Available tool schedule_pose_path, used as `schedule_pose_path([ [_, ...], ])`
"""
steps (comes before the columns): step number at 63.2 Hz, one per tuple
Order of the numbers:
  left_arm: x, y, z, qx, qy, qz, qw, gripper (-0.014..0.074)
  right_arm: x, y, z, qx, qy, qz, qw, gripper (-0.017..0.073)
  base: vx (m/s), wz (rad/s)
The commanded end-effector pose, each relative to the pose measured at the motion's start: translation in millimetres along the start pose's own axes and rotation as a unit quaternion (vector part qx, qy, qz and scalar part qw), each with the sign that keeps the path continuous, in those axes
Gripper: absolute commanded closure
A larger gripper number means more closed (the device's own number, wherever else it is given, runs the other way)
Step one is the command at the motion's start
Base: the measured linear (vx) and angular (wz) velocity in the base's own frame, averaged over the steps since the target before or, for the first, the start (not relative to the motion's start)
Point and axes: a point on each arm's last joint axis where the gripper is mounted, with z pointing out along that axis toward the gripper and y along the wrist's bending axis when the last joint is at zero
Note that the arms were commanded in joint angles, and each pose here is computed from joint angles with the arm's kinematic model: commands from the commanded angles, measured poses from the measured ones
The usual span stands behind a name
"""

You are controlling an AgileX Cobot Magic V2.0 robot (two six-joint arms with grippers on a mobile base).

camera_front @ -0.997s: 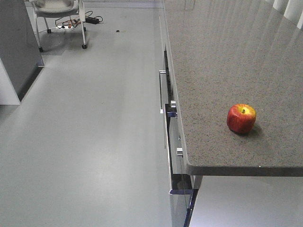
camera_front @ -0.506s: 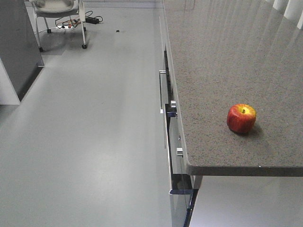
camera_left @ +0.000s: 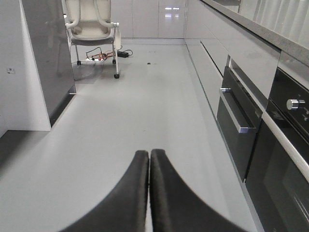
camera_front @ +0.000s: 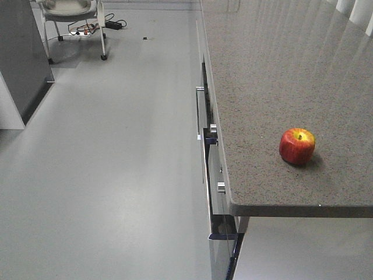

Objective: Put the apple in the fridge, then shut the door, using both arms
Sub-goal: 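Lower the right gripper over the apple and close on it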

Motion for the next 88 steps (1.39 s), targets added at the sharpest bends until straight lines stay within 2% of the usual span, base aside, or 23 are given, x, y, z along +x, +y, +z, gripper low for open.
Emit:
schedule_pose_path([
  [1,-1,-0.5,1,0.004,-0.036,-0.001,0.999,0.06,-19,4.2,12,-0.024,0.04,-0.025,0.999,0.0566,0.0,0.0],
  [10,-1,-0.5,1,0.004,-0.036,-0.001,0.999,0.06,-29,10.2,40,-0.054,0.1,-0.045,0.992,0.055,0.0,0.0],
  [16,-1,-0.4,1,0.004,-0.036,-0.001,0.999,0.06,-33,12.2,59,-0.063,0.124,-0.052,0.989,0.0497,0.0,0.0],
  [25,-1,-0.4,1,0.004,-0.036,-0.001,0.999,0.06,-35,13.4,83,-0.064,0.139,-0.049,0.987,0.0295,0.0,0.0],
  [31,-1,-0.4,1,0.004,-0.036,-0.001,0.999,0.06,-35,13.9,99,-0.062,0.142,-0.048,0.987,0.0109,0.0,0.0],
  [38,-1,-0.4,1,0.004,-0.036,-0.001,0.999,0.06,-36,14.5,120,-0.061,0.144,-0.048,0.987,-0.006,0.0,0.0],
  [45,-1,-0.4,1,0.004,-0.036,-0.001,0.999,0.06,-38,15.6,140,-0.062,0.165,-0.047,0.983,-0.0149,0.0,0.0],
  [56,-1,-0.4,1,0.004,-0.036,-0.001,0.999,0.06,-50,17.7,170,-0.066,0.191,-0.048,0.978,-0.0161,0.0,0.0],
  [64,-1,-0.4,1,0.004,-0.036,-0.001,0.999,0.06,-56,20.0,192,-0.078,0.203,-0.064,0.974,-0.0151,0.0,0.0],
  [71,-1,-0.4,1,0.004,-0.036,-0.001,0.999,0.06,-62,22.9,210,-0.092,0.21,-0.071,0.971,-0.014,0.0,0.0],
  [88,-1,-0.4,1,0.004,-0.036,-0.001,0.999,0.06,-66,25.0,250,-0.097,0.228,-0.082,0.965,-0.0125,0.0,0.0],
])
